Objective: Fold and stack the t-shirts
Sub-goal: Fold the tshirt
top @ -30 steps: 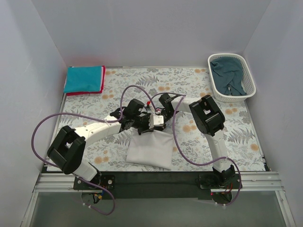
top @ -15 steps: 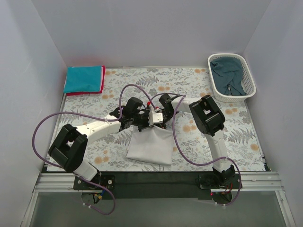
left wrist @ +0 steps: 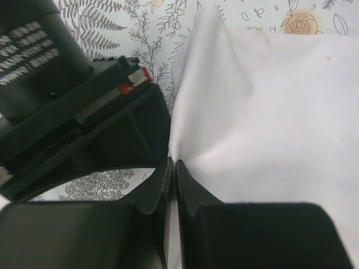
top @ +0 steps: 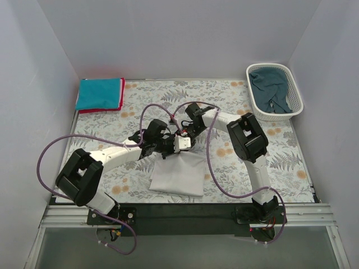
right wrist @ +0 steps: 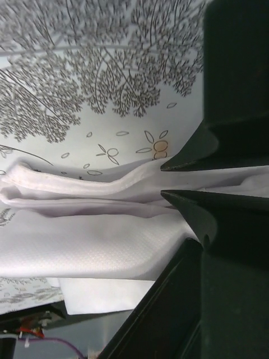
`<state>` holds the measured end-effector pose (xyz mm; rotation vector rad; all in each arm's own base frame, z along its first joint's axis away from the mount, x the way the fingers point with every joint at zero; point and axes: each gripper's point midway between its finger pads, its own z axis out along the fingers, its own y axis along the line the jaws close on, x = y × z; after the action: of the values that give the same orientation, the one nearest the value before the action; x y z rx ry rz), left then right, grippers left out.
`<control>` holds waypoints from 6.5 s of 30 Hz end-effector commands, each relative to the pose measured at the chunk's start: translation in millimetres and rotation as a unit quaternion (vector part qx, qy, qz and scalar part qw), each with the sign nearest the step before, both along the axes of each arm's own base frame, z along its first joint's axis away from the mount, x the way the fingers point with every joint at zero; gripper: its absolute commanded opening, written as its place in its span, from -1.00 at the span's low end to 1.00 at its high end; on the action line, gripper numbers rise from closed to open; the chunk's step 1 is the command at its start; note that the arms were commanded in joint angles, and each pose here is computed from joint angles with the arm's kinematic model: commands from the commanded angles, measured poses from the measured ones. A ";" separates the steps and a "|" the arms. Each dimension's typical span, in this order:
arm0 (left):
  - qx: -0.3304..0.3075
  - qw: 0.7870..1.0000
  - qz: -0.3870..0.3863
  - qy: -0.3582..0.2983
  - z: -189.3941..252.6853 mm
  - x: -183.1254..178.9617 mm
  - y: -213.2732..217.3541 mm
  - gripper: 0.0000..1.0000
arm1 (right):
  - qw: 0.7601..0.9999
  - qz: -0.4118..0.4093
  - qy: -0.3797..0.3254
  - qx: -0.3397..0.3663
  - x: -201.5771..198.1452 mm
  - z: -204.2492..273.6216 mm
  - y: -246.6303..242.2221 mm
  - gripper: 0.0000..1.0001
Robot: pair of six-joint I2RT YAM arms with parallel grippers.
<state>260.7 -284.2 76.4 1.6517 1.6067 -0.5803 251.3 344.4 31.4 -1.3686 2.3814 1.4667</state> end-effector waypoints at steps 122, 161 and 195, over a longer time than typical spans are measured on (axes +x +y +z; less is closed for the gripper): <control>-0.131 0.837 0.429 0.314 14.7 96.7 120.0 -0.18 | 0.958 -0.205 -0.182 -0.091 99.1 68.9 -123.6 -0.07; -0.093 0.743 0.433 0.502 -40.4 15.6 108.2 -0.49 | 0.967 -0.243 0.042 -0.065 6.9 9.7 -117.2 -0.04; -0.092 0.759 0.473 0.438 -30.5 18.4 127.4 -1.00 | 0.969 -0.235 0.017 -0.076 9.2 6.6 -119.8 -0.97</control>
<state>271.7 -163.7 40.0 0.1517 2.6497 -1.0226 253.0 225.1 35.5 -0.6727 2.6670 1.2583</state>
